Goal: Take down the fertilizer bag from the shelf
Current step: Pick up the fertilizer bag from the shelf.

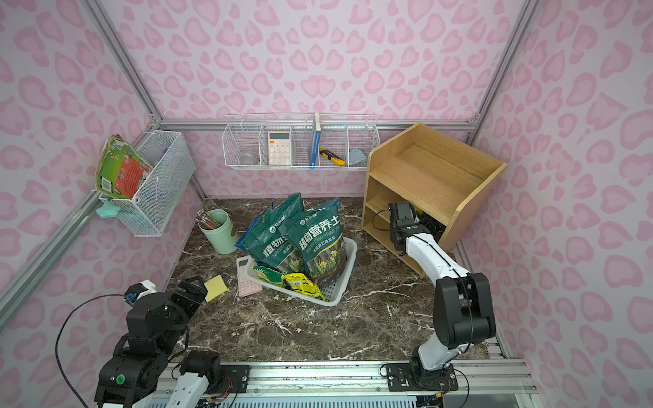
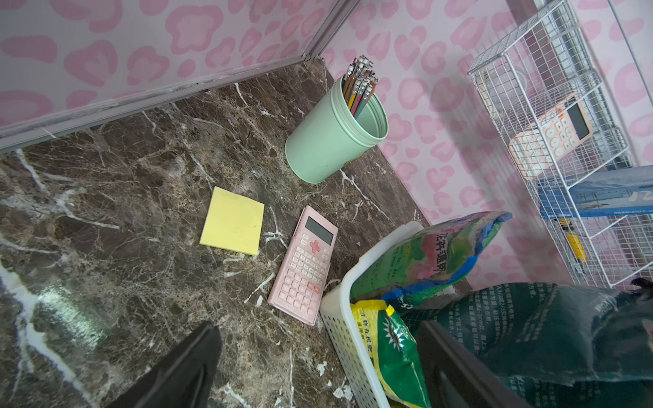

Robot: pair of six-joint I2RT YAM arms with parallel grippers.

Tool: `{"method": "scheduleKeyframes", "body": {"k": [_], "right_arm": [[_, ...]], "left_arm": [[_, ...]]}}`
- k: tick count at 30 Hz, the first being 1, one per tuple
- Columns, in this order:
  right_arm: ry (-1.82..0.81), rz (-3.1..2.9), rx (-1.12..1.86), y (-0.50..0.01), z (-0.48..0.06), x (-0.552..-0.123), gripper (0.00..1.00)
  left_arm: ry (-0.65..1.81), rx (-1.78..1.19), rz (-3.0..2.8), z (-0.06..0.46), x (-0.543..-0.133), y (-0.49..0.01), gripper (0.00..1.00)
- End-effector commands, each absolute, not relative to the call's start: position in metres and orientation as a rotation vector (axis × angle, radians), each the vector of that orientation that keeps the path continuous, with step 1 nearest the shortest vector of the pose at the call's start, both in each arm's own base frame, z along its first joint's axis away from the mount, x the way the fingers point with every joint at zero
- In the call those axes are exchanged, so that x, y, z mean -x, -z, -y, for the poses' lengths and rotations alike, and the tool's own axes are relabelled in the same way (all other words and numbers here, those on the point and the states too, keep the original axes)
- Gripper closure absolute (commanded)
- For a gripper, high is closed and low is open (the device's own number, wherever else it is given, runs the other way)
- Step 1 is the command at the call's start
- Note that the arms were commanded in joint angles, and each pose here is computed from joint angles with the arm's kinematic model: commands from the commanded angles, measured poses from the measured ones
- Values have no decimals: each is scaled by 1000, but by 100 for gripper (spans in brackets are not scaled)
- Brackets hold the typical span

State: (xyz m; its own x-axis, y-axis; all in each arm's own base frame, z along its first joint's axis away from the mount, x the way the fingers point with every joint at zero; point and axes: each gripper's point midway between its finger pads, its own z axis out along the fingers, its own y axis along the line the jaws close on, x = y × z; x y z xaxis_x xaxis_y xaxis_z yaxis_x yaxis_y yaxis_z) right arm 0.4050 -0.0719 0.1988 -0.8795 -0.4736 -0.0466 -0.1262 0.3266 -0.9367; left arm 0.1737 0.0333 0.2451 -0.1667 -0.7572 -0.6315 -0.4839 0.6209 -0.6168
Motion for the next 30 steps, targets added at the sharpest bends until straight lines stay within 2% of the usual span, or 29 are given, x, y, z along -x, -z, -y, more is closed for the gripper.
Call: {"method": "scheduleKeyframes", "body": {"k": [1,4,7,9,11,14,21,26,30], "right_arm": [[1258,-2495,854,-124,49,-400,32],[1266,-2510,830,-118,55,-406,33],[1247,-2528,808,-111,57,-411,40],[1229,-2550,796,-104,59,-414,54],[1199,-2571,778,-101,61,-417,80],[1125,-2587,760,-103,56,-421,99],[890,-2467,647,-156,18,-436,100],[765,-2315,714,-190,-33,-427,100],[729,-2260,731,-204,-54,-418,100]], "left_arm": [[305,1004,-1822,-37,-168,-245,8],[303,1005,-1812,-38,-167,-247,8],[306,1003,-1806,-38,-166,-247,8],[306,1004,-1802,-38,-165,-248,8],[305,1003,-1801,-39,-165,-249,8],[304,1003,-1794,-39,-164,-251,8],[311,1001,-1780,-40,-162,-254,8],[309,1006,-1781,-40,-162,-252,8],[304,1007,-1786,-40,-163,-250,8]]}}
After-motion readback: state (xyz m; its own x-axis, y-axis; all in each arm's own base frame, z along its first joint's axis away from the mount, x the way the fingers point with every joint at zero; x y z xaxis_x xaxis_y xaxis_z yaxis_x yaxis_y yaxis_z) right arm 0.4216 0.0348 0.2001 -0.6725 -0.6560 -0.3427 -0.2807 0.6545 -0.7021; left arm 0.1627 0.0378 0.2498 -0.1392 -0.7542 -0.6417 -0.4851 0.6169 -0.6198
